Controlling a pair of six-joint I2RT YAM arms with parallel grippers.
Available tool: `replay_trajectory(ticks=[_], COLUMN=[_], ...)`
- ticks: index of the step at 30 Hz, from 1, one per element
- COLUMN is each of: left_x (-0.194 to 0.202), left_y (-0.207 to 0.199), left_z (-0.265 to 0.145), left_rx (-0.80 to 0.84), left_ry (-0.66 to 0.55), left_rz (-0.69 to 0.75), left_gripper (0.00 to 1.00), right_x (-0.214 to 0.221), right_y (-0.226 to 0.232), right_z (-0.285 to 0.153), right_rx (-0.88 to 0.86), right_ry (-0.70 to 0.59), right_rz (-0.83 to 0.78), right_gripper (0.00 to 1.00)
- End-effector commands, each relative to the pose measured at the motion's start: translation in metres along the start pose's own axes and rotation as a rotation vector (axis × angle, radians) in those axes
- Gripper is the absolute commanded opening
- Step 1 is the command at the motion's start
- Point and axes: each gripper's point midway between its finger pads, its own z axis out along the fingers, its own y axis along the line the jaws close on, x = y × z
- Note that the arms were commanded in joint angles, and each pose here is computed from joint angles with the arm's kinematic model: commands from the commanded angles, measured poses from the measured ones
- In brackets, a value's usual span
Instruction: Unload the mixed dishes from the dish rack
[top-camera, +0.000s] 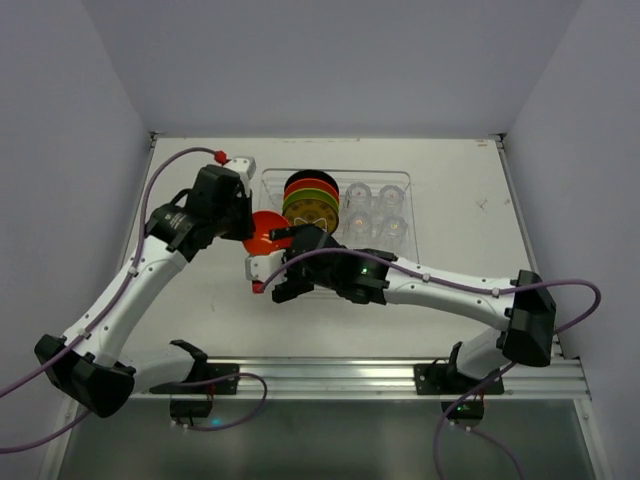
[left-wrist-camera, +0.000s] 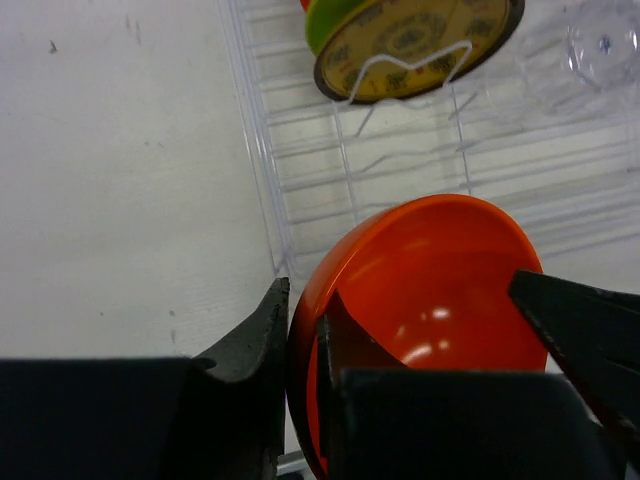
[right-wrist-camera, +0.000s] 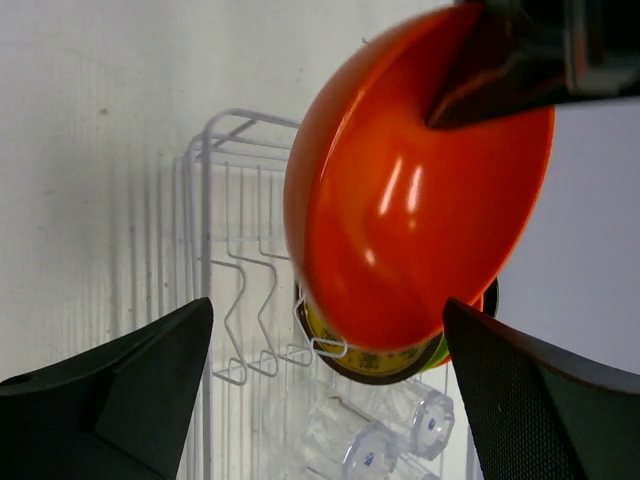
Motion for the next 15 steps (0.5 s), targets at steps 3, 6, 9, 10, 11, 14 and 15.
replay_trajectory(ticks=[3, 6, 9, 10, 11, 14, 15], left_x=[-0.103, -0.139, -0.156, -0.159, -0.170, -0.189, -0.189], left_y=[0.042, 0.100, 0.157, 0.170, 0.179, 0.200, 0.212], left_z=[0.001, 0.007, 0.033, 0.042, 0.059, 0.080, 0.101], left_rx=[-0.067, -0.167, -0.236, -0.236, -0.224, -0.259, -0.237], left_ry=[-0.261, -0.356, -0.421, -0.438, -0.468, -0.509, -0.481], left_rz=[-0.241, -0.398, -0.560, -0.601, -0.604, -0.619, -0.637], left_gripper=[0.00, 0.00, 0.00, 0.00, 0.00, 0.00, 0.00], right_x=[-0.020, -0.003, 0.021, 0.031, 0.037, 0.052, 0.059], right_y=[-0.048, -0.066, -0.080, -0.082, -0.077, -0.066, -0.058], right_z=[-0.046, -0.070, -0.096, -0.103, -0.116, -0.143, -0.149], right_rx=[0.164, 0.268, 0.358, 0.376, 0.380, 0.418, 0.421], right_ry=[-0.192, -0.195, -0.204, -0.202, -0.212, -0.232, -0.219], right_rz=[0.360, 0.558, 0.825, 0.893, 0.983, 1.103, 1.164], right_gripper=[0.99, 0.99, 0.99, 0.99, 0.99, 0.99, 0.99])
